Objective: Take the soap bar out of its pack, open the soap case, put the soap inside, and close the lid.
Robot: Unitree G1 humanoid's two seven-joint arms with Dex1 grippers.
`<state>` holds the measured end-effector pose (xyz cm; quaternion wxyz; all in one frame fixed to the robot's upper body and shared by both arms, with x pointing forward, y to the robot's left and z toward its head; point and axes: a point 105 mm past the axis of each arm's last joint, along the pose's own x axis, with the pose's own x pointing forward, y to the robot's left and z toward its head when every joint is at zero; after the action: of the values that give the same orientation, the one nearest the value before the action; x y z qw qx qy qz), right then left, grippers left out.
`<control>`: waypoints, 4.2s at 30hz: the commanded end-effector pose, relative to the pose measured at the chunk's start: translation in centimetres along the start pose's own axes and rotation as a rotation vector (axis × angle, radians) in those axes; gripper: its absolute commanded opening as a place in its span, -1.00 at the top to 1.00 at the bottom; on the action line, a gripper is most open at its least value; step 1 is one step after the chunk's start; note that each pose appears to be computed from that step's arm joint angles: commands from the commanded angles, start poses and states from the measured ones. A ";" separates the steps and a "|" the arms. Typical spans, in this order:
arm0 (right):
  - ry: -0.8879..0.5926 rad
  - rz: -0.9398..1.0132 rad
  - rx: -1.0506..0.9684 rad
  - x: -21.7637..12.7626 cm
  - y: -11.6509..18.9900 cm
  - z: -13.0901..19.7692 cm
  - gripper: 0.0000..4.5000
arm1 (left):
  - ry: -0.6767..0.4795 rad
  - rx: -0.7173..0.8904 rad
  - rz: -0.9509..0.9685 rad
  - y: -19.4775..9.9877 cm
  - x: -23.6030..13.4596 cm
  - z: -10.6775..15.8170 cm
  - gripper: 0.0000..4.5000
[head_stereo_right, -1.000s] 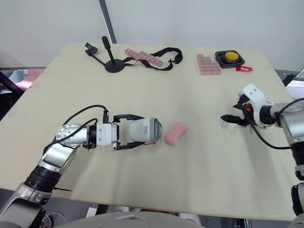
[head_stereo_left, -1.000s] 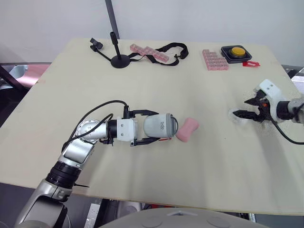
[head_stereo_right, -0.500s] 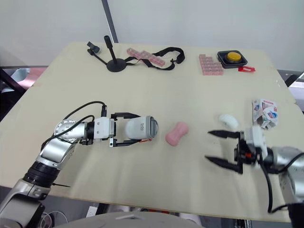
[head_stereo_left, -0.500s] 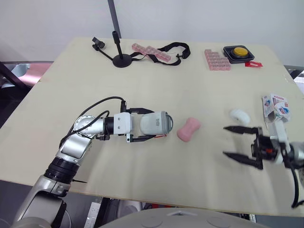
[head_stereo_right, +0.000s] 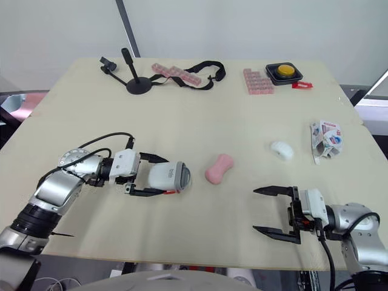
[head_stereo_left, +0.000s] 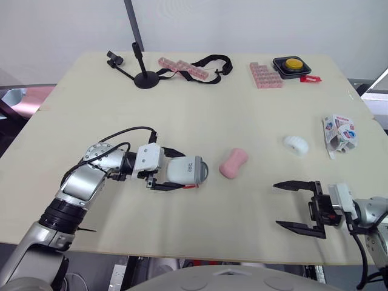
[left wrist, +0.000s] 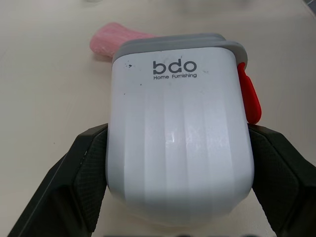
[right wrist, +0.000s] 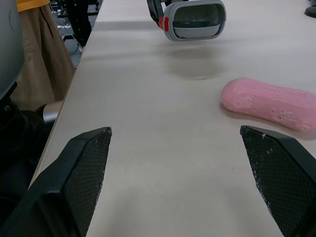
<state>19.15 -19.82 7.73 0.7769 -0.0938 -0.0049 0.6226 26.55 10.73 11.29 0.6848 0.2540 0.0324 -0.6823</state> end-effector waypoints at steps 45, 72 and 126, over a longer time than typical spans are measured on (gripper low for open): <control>0.004 -0.042 -0.033 1.2 -2.3 0.3 -0.98 | 0.492 0.127 -0.215 0.7 -2.1 0.6 -0.55; 0.019 -0.027 -0.045 1.4 -2.9 0.7 -0.98 | 0.338 0.096 -0.141 -0.2 -3.0 -3.3 -0.55; 0.060 -0.012 -0.083 1.5 -5.0 1.6 -1.00 | -0.043 0.005 0.137 -0.2 -8.1 0.9 -1.00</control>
<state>24.01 -18.89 9.42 0.7800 -0.1297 -0.0067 0.6122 25.62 17.72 13.72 0.7148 0.2489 0.0307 -0.6528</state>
